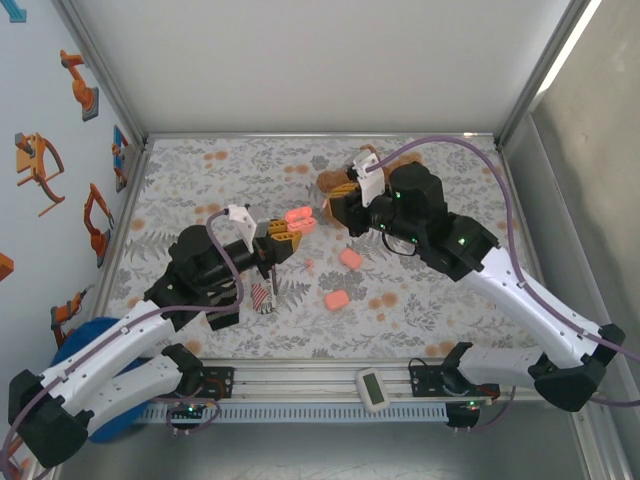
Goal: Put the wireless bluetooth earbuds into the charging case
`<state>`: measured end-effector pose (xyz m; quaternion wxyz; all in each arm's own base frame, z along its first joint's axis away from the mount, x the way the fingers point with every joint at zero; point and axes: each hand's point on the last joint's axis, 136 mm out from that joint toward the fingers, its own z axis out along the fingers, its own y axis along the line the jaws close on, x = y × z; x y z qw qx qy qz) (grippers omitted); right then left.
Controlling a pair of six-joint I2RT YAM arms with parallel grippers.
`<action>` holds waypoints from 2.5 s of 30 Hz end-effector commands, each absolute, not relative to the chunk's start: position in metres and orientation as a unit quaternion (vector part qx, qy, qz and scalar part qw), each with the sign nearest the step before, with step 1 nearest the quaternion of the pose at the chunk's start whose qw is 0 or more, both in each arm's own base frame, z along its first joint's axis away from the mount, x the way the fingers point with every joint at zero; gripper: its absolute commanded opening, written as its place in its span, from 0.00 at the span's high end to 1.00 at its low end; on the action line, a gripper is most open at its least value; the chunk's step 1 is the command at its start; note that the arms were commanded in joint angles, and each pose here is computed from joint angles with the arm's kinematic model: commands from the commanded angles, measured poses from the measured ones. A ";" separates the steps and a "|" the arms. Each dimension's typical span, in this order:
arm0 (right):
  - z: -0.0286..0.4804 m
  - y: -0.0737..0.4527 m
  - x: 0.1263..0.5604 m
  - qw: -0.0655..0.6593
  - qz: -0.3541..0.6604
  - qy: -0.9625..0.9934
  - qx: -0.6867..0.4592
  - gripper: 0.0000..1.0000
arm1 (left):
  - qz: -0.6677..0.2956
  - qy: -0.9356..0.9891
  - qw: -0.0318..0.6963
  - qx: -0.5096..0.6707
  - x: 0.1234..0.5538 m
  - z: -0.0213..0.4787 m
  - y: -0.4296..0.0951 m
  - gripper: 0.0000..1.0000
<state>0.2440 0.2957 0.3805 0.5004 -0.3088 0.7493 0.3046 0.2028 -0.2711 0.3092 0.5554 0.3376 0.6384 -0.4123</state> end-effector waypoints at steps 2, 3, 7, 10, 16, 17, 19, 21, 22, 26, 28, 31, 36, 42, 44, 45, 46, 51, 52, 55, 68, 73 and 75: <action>0.398 0.308 0.233 0.533 0.317 0.709 -0.337 0.84 | -0.437 0.604 0.571 0.343 0.198 0.333 -0.277 0.99; 0.398 0.311 0.232 0.535 0.318 0.704 -0.342 0.84 | -0.438 0.604 0.571 0.343 0.198 0.332 -0.278 0.99; 0.397 0.321 0.227 0.543 0.311 0.691 -0.361 0.84 | -0.440 0.599 0.573 0.346 0.198 0.335 -0.279 1.00; 0.393 0.328 0.226 0.543 0.305 0.688 -0.372 0.84 | -0.441 0.596 0.575 0.346 0.198 0.337 -0.279 1.00; 0.382 0.337 0.225 0.540 0.287 0.690 -0.387 0.84 | -0.442 0.595 0.575 0.346 0.197 0.337 -0.279 1.00; 0.381 0.338 0.225 0.540 0.285 0.690 -0.388 0.84 | -0.441 0.596 0.575 0.346 0.197 0.336 -0.278 0.99; 0.377 0.340 0.226 0.538 0.278 0.693 -0.391 0.84 | -0.442 0.596 0.575 0.346 0.196 0.336 -0.278 1.00; 0.375 0.343 0.225 0.537 0.276 0.693 -0.394 0.84 | -0.441 0.596 0.576 0.346 0.196 0.337 -0.277 1.00; 0.373 0.344 0.225 0.535 0.274 0.694 -0.396 0.84 | -0.440 0.596 0.576 0.345 0.195 0.337 -0.276 1.00; 0.370 0.346 0.226 0.534 0.266 0.697 -0.398 0.84 | -0.440 0.595 0.578 0.344 0.194 0.338 -0.275 0.99; 0.368 0.348 0.226 0.532 0.262 0.699 -0.400 0.84 | -0.439 0.596 0.578 0.344 0.194 0.337 -0.274 0.99; 0.365 0.350 0.227 0.531 0.258 0.700 -0.401 0.84 | -0.439 0.596 0.578 0.344 0.193 0.338 -0.274 0.99; 0.364 0.356 0.224 0.527 0.262 0.698 -0.409 0.84 | -0.440 0.596 0.577 0.344 0.193 0.337 -0.274 0.99; 0.362 0.359 0.217 0.518 0.271 0.694 -0.421 0.84 | -0.440 0.597 0.577 0.343 0.193 0.337 -0.273 1.00; 0.360 0.358 0.214 0.513 0.272 0.695 -0.424 0.83 | -0.439 0.596 0.578 0.343 0.193 0.337 -0.273 1.00; 0.359 0.359 0.213 0.511 0.275 0.695 -0.425 0.82 | -0.439 0.597 0.577 0.343 0.193 0.337 -0.273 1.00; 0.360 0.358 0.212 0.509 0.279 0.694 -0.425 0.81 | -0.439 0.596 0.578 0.343 0.193 0.337 -0.273 1.00; 0.371 0.358 0.207 0.513 0.299 0.686 -0.420 0.71 | -0.438 0.597 0.577 0.343 0.194 0.336 -0.274 1.00; 0.376 0.356 0.207 0.519 0.299 0.684 -0.416 0.68 | -0.439 0.597 0.577 0.343 0.194 0.336 -0.274 1.00; 0.392 0.351 0.206 0.534 0.304 0.677 -0.404 0.60 | -0.437 0.597 0.579 0.343 0.194 0.336 -0.273 1.00; 0.429 0.315 0.212 0.580 0.315 0.682 -0.316 0.28 | -0.438 0.593 0.582 0.342 0.192 0.337 -0.271 1.00; 0.419 0.294 0.226 0.577 0.308 0.708 -0.264 0.21 | -0.438 0.586 0.589 0.343 0.188 0.343 -0.268 1.00; 0.413 0.285 0.233 0.573 0.308 0.721 -0.240 0.17 | -0.435 0.583 0.593 0.346 0.185 0.344 -0.265 1.00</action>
